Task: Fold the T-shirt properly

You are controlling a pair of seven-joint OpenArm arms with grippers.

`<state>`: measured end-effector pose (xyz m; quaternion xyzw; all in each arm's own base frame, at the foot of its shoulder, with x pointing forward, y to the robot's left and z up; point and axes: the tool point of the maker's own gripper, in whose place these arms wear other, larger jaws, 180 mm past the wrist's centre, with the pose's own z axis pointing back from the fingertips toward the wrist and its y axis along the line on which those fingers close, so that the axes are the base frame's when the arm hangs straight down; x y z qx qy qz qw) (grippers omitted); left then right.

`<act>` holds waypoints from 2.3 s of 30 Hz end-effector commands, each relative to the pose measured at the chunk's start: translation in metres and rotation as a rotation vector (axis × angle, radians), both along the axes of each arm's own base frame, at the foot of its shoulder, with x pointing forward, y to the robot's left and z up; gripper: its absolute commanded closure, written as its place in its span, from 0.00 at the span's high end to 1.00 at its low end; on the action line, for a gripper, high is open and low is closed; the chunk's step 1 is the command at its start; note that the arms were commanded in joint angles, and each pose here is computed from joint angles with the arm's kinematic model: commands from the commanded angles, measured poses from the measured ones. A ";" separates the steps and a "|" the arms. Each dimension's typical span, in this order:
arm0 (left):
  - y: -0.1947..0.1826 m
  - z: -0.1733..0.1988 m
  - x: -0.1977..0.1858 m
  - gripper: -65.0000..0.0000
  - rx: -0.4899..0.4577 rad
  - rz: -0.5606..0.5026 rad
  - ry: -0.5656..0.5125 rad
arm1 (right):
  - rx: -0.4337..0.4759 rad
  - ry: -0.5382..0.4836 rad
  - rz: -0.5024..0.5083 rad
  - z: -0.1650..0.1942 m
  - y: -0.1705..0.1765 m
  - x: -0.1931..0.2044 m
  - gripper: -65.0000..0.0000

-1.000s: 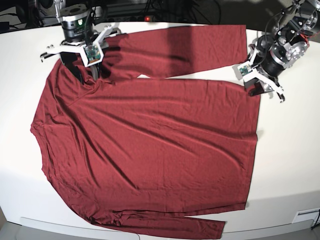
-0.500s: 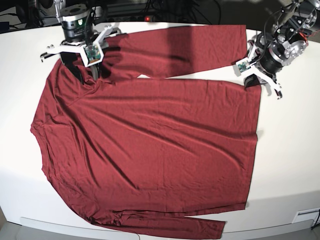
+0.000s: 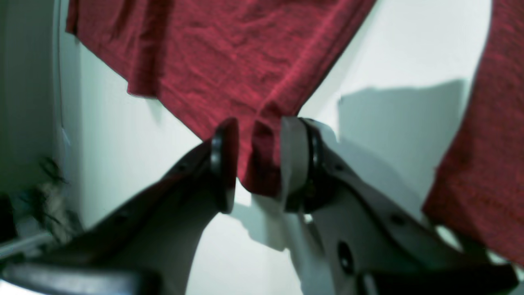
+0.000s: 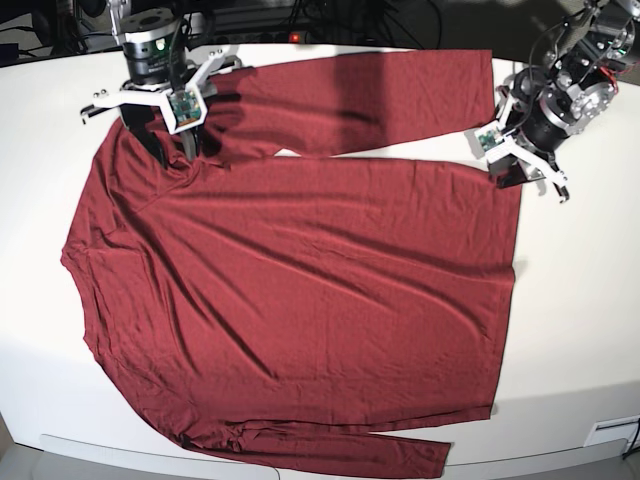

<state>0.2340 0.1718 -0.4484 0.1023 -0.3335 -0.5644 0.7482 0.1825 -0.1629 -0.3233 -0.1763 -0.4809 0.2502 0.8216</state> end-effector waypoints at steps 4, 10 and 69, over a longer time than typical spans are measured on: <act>0.004 0.016 0.005 0.29 0.001 0.096 -0.001 | -0.008 -0.034 0.004 0.009 0.000 0.003 0.33; -0.027 0.064 0.015 0.29 -0.138 0.098 -0.057 | -0.009 -0.027 0.000 0.008 -0.001 0.002 0.33; 0.010 0.059 0.003 0.52 -0.634 0.960 -0.103 | 0.043 0.084 -0.074 -0.010 -0.008 -0.009 0.33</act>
